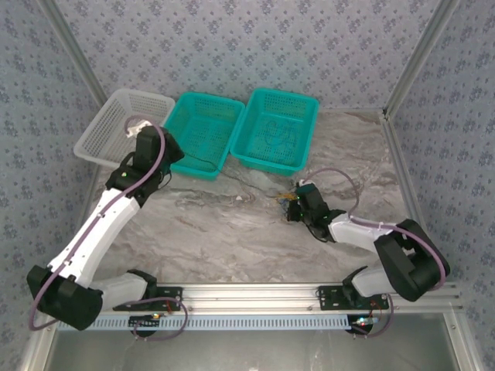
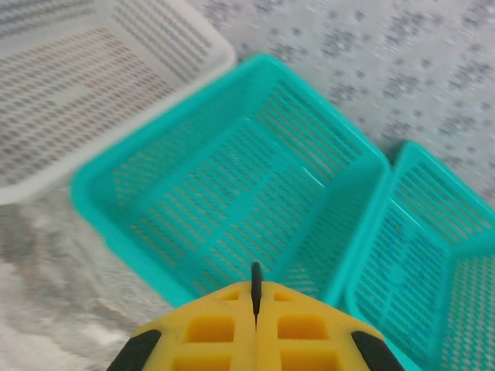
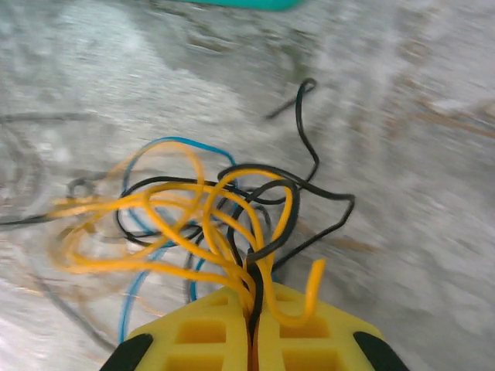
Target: Untangle the cables
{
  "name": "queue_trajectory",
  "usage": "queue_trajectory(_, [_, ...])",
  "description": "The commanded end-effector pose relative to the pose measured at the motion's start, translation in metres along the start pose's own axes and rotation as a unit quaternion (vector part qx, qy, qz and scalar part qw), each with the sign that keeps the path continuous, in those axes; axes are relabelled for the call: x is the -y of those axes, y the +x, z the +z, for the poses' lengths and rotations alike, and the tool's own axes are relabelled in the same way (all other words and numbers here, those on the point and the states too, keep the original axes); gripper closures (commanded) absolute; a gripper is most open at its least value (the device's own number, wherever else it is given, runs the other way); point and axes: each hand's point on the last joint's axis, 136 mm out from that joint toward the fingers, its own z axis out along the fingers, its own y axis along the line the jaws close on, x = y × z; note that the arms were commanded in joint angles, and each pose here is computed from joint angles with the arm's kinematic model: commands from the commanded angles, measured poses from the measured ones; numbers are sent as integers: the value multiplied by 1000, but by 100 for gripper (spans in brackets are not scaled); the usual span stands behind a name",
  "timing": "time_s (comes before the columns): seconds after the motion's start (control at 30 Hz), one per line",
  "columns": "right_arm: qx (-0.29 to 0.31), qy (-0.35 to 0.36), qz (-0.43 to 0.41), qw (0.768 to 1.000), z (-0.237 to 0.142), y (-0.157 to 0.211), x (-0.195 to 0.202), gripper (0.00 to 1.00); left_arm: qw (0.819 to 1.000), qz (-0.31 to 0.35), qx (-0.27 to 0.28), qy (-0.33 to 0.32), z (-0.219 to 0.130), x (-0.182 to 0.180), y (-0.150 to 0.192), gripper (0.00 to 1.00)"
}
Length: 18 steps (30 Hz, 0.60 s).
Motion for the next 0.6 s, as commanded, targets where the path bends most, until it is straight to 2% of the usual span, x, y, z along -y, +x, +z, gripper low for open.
queue_trajectory(0.0, [-26,63,35,997,-6,17,34,94,999,-20,42,-29,-15,-19,-19,100])
queue_trajectory(0.17, [-28,105,71,991,-9,16,54,93,997,-27,55,-37,-23,-27,-26,100])
queue_trajectory(0.3, [-24,105,88,990,-9,14,55,93,998,-27,51,-8,-28,-17,-29,100])
queue_trajectory(0.43, [-18,160,129,978,-17,17,80,94,995,-37,73,-56,-36,-40,-38,100])
queue_trajectory(0.57, [-11,174,166,971,-25,21,98,94,987,-70,107,-101,-52,-72,-47,100])
